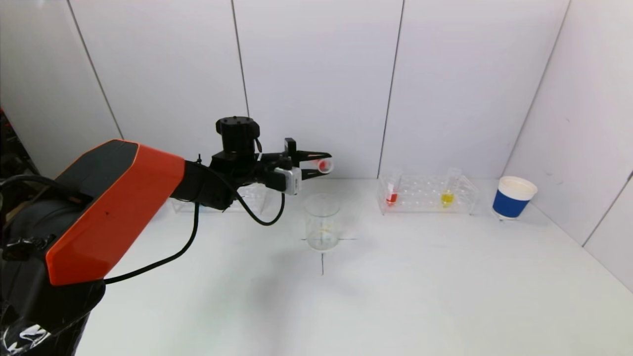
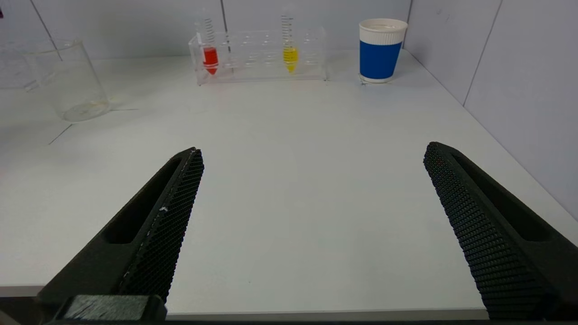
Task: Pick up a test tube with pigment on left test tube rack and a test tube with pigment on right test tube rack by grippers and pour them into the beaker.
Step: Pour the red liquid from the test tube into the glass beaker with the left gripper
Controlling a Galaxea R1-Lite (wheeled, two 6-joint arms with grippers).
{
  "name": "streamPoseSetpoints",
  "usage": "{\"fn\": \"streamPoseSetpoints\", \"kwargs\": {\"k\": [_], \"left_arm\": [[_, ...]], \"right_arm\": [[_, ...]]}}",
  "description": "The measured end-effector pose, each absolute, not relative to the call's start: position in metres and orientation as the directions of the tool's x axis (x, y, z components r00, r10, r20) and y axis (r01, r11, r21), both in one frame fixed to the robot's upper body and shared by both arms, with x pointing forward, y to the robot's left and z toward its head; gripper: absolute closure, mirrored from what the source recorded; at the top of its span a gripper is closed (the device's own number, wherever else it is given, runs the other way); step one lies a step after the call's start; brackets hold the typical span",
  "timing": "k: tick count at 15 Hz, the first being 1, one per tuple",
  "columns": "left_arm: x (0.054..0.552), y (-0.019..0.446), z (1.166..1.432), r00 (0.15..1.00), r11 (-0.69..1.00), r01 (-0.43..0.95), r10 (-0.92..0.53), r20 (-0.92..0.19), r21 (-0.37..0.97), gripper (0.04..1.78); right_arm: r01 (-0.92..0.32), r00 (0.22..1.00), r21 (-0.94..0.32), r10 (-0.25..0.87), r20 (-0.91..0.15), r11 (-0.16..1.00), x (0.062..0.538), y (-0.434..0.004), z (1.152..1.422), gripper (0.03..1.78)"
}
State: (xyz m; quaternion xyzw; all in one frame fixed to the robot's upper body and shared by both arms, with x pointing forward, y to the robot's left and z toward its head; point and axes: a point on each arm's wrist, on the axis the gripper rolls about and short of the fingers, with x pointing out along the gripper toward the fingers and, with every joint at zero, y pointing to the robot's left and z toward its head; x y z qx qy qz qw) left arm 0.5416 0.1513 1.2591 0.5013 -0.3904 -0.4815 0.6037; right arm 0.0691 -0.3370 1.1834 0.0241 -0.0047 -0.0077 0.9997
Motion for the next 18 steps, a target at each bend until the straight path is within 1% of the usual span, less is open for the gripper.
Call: {"fn": "streamPoseSetpoints", "kwargs": {"k": [4, 18], "left_arm": [[0.543, 0.151, 1.256, 0.232, 0.036, 0.182, -0.973, -0.007, 0.983, 1.37], [0.553, 0.164, 1.246, 0.23, 0.066, 0.021, -0.971, 0.059, 0.998, 1.37]], "right_arm": [[0.015, 1.0, 0.048, -0.016, 0.009, 0.999, 0.069, -0.337, 1.183, 0.04], [0.015, 1.0, 0.048, -0.015, 0.009, 0.999, 0.069, -0.337, 1.183, 0.04]]}}
